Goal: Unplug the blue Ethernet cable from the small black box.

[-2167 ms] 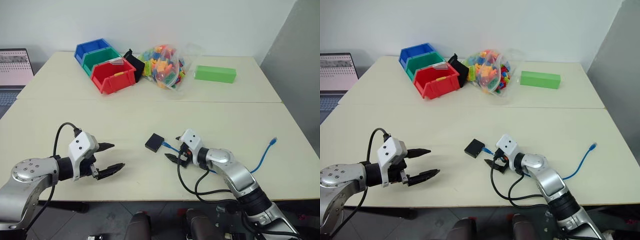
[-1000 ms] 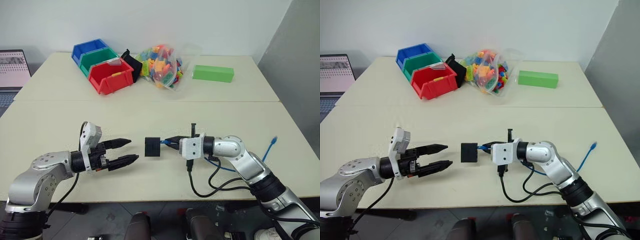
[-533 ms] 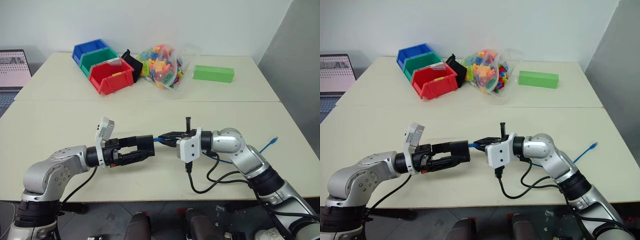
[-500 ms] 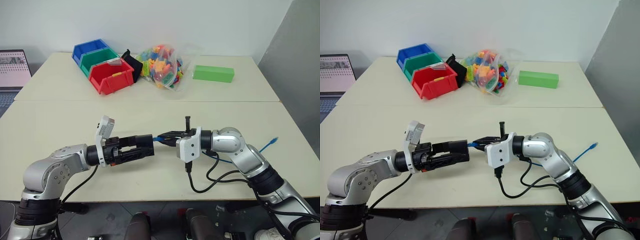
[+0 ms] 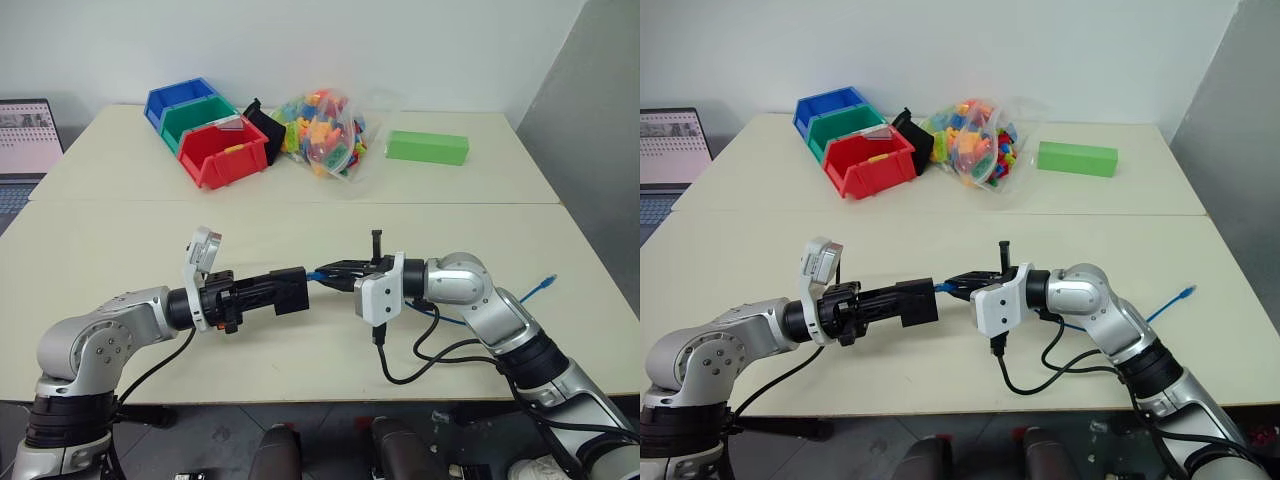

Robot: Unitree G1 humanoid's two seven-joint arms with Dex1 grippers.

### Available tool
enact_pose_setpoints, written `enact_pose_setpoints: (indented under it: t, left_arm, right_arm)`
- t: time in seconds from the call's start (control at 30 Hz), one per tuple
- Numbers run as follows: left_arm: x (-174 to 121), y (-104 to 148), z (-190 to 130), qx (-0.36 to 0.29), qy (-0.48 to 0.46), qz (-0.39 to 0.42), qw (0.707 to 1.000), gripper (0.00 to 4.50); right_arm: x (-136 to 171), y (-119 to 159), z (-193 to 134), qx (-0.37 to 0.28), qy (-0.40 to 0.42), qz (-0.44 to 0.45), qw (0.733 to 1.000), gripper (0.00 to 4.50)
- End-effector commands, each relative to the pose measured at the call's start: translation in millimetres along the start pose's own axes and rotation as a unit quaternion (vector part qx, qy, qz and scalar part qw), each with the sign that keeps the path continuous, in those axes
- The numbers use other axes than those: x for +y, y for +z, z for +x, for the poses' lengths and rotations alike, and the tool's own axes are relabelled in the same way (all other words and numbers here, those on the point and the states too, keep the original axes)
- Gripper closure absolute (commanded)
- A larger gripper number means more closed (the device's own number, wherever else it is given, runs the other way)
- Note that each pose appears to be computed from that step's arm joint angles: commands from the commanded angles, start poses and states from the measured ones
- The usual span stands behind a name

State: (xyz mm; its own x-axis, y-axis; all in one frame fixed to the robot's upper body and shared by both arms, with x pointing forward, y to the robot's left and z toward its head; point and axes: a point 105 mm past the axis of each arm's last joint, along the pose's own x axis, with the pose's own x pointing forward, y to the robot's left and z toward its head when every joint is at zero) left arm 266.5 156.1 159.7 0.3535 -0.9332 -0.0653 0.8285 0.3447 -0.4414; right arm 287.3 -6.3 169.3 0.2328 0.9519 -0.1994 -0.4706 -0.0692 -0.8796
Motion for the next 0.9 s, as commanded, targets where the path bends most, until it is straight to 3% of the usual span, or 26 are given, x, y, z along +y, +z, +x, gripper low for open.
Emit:
enact_pose_setpoints:
  t: [0.03, 0.17, 0.23, 0.43, 0.5, 0.57, 0.63, 0.73, 0.9]
  left_arm:
    - [-7, 9, 1, -0.016, -0.016, 0.010, 1.000, 3.71]
    - [-8, 10, 2, -0.023, -0.021, 0.012, 0.999, 3.71]
    - [-7, 10, 1, -0.018, -0.021, 0.016, 0.999, 3.71]
    - [-7, 11, 3, -0.011, -0.029, 0.027, 0.999, 3.71]
    - [-9, 8, 4, 0.010, -0.040, 0.045, 0.998, 3.71]
    - [-11, 4, 4, 0.032, -0.051, 0.061, 0.996, 3.71]
    - [-13, 1, 3, 0.046, -0.065, 0.080, 0.994, 3.71]
    - [-22, 2, 5, 0.051, -0.106, 0.118, 0.986, 3.71]
    - [-25, 10, 7, 0.041, -0.121, 0.140, 0.982, 3.71]
  right_arm:
    - [-15, 10, -4, -0.011, -0.023, -0.031, 0.999, 4.39]
    - [-12, 12, -3, -0.014, -0.012, -0.030, 0.999, 4.39]
    - [-10, 13, -4, -0.016, -0.006, -0.021, 1.000, 3.69]
    - [-10, 20, -12, -0.020, 0.009, 0.015, 1.000, 2.44]
    - [-13, 25, -18, -0.032, 0.007, 0.091, 0.995, 1.94]
    - [-15, 29, -23, -0.042, 0.010, 0.155, 0.987, 1.93]
    - [-16, 31, -26, -0.053, 0.011, 0.236, 0.970, 1.93]
    - [-13, 35, -32, -0.091, 0.039, 0.427, 0.899, 1.93]
    - [-11, 36, -34, -0.109, 0.059, 0.533, 0.837, 1.93]
